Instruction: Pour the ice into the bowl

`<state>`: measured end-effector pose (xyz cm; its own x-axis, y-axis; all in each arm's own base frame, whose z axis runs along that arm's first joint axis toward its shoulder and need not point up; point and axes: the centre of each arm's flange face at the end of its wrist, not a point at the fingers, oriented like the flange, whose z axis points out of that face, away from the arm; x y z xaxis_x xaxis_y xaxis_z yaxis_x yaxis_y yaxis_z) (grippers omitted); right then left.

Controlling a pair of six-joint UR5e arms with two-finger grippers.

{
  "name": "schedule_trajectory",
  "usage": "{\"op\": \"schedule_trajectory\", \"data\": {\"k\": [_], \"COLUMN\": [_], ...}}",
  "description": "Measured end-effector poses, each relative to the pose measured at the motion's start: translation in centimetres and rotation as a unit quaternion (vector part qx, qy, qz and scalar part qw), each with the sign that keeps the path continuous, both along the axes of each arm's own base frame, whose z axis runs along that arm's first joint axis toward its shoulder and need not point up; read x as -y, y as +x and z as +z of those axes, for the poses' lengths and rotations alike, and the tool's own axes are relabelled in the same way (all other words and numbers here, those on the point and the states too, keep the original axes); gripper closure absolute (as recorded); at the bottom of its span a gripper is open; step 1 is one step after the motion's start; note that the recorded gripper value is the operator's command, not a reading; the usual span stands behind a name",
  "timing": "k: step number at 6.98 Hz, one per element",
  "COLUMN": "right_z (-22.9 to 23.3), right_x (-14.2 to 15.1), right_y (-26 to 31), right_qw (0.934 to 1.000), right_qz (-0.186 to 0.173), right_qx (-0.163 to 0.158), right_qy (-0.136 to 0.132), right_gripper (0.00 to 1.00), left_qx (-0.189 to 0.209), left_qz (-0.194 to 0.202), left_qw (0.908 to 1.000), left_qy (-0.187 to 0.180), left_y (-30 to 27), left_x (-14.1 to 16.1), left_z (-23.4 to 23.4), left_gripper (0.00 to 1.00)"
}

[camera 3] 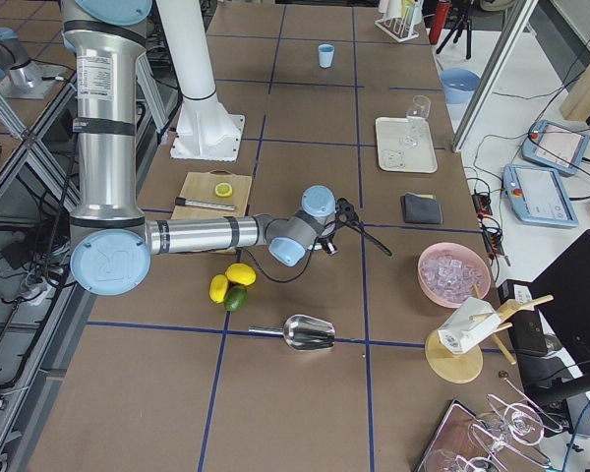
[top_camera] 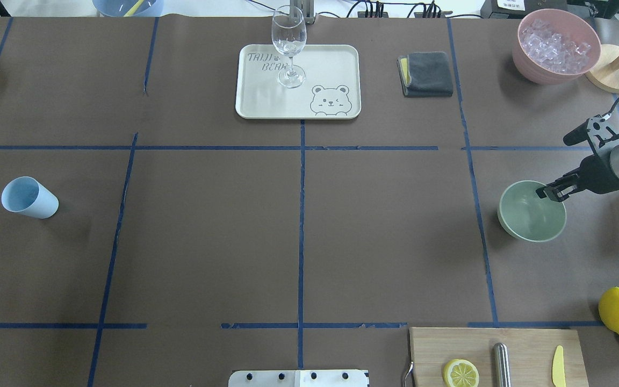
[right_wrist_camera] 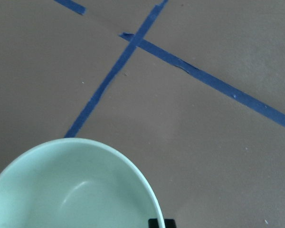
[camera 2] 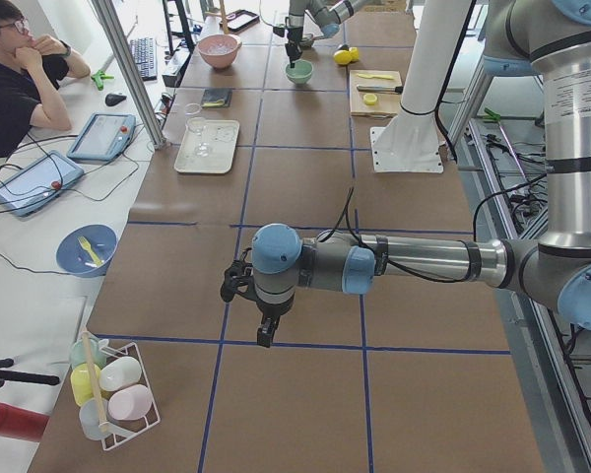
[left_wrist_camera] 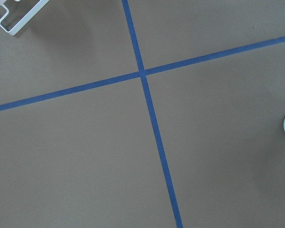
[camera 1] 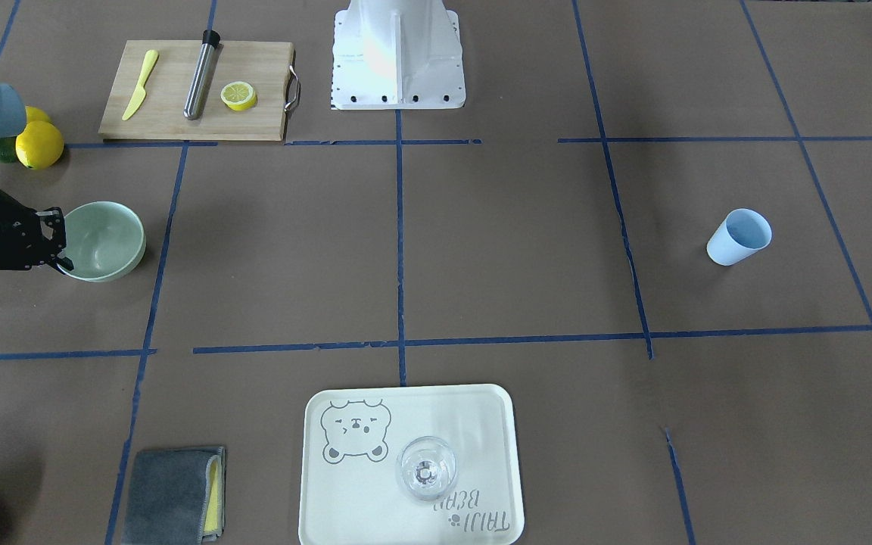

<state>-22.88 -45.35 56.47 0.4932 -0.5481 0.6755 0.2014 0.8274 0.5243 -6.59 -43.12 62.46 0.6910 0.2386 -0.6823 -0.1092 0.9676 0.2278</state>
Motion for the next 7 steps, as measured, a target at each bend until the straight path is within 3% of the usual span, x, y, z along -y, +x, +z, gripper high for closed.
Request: {"op": "schedule_trajectory", "data": {"k": [1,2,4,5,7], "right_z": [-1.9,-5.2,-15.1,-20.4,-30.9], "right_x": [0.2,0.9,2.3,2.9,2.6], "right_y": [-0.4,-1.5,-8.1,-12.5,-21.9], "right_qw": [0.9999,0.9989,0.9906,0.9872,0.9852], "right_qz": [0.002,0.017,0.037,0.042,0.077], "right_qx": [0.016,0.042,0.107,0.116,0.081], "right_qy": [0.003,-0.013,-0.077,-0.101,-0.130], "right_gripper": [1.00,1.00,1.00,1.00,1.00], "left_qx": [-0.003,-0.007,-0.010,-0.011,-0.011], "left_qz": [0.000,0.000,0.001,0.001,0.001], "left_qw": [1.0000,1.0000,0.9999,0.9999,0.9999], "left_qy": [-0.001,-0.002,-0.002,-0.002,-0.001], "left_y": [0.0,0.1,0.1,0.1,0.1], "left_x": [-0.1,-0.2,-0.2,-0.2,-0.2], "left_z": [0.0,0.0,0.1,0.0,-0.1], "left_gripper": [0.00,0.00,0.00,0.00,0.00]}}
